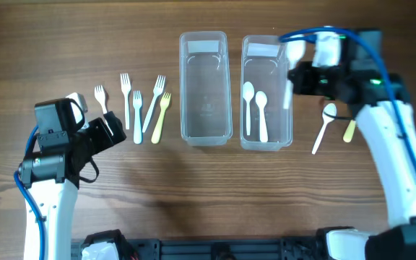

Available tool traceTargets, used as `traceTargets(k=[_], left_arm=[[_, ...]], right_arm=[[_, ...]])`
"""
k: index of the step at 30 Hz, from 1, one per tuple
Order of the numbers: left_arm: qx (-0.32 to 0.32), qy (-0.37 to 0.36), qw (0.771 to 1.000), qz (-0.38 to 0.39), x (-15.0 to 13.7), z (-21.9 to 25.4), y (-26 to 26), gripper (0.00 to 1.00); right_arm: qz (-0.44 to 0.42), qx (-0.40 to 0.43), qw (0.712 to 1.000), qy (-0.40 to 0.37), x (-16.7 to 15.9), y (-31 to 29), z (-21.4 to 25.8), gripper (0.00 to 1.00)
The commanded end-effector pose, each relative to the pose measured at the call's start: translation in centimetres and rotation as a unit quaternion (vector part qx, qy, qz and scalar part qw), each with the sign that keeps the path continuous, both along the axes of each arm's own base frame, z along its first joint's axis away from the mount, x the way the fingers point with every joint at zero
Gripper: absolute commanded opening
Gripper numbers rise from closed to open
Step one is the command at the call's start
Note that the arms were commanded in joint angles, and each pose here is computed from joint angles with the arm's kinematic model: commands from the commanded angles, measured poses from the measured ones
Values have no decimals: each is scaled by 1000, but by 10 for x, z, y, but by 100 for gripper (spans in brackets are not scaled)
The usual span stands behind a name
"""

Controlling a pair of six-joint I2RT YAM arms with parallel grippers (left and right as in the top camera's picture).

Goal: Pack container
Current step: 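Lower the spoon into the right container and open the gripper, then grasp the last white spoon with the right gripper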

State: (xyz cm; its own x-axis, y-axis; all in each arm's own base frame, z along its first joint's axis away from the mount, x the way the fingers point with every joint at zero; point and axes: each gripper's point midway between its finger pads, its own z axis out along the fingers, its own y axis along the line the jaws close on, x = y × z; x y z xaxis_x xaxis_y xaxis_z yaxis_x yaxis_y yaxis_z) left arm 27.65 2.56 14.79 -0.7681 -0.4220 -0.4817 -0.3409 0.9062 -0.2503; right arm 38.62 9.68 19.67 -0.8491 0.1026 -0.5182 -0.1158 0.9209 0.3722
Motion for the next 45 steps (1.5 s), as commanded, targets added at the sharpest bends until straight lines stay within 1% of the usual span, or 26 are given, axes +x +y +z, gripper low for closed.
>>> traceTargets(k=[1,3,5,7,9,10,11,12,15,17,20,22,24,25,27,30,31,32,33,35,40,42,45], left_arm=[[9,-10,1000,-2,4,7,3,100],[9,-10,1000,-2,4,7,3,100],[9,-10,1000,-2,4,7,4,100],[9,-10,1000,-2,4,7,3,100],[9,-10,1000,-2,4,7,3,100],[9,-10,1000,-2,4,7,4,100],[9,-10,1000,-2,4,7,3,100],[9,-10,1000,-2,4,7,3,100],[9,-10,1000,-2,4,7,3,100],[9,-10,1000,-2,4,7,3,100],[9,-10,1000,-2,4,7,3,100],[9,-10,1000,-2,4,7,3,100],[9,-10,1000,-2,4,7,3,100],[9,-10,1000,-2,4,7,3,100],[9,-10,1000,-2,4,7,3,100],[9,-10,1000,-2,4,7,4,100],[9,-10,1000,-2,4,7,4,100],[9,-10,1000,-2,4,7,4,100],[9,-10,1000,-2,4,7,3,100],[9,-10,1000,-2,4,7,3,100],[9,-10,1000,-2,4,7,3,100],[9,-10,1000,-2,4,7,3,100],[9,-10,1000,-2,4,7,3,100]], right_arm=[[-44,-37,996,62,14,4,-56,4],[-38,-41,995,87,16,8,-79,4],[-34,-47,990,126,18,11,-115,4],[-33,-50,988,141,18,11,-129,4],[-30,-53,988,144,19,10,-134,6],[-29,-53,988,144,19,11,-134,13],[-27,-53,988,141,19,11,-131,24],[-19,-57,988,139,18,11,-130,32],[-6,-60,991,119,16,8,-111,45],[-8,-60,996,72,20,-1,-76,54],[-16,-72,997,11,22,-23,-35,55],[-38,-105,993,-25,21,-55,-11,57],[-72,-142,987,-32,17,-91,-2,59],[-88,-155,984,-21,12,-109,-4,59],[-108,-158,982,2,7,-131,-16,59],[-129,-153,978,61,-3,-153,-53,59],[-119,-145,974,128,-16,-150,-94,54],[-115,-139,973,143,-19,-147,-103,54],[-113,-129,971,165,-22,-144,-117,51],[-133,-115,963,204,-28,-143,-140,49],[-174,-95,940,277,-40,-141,-177,38],[-181,-93,936,286,-42,-141,-181,37],[-203,-108,926,299,-49,-148,-183,38]])
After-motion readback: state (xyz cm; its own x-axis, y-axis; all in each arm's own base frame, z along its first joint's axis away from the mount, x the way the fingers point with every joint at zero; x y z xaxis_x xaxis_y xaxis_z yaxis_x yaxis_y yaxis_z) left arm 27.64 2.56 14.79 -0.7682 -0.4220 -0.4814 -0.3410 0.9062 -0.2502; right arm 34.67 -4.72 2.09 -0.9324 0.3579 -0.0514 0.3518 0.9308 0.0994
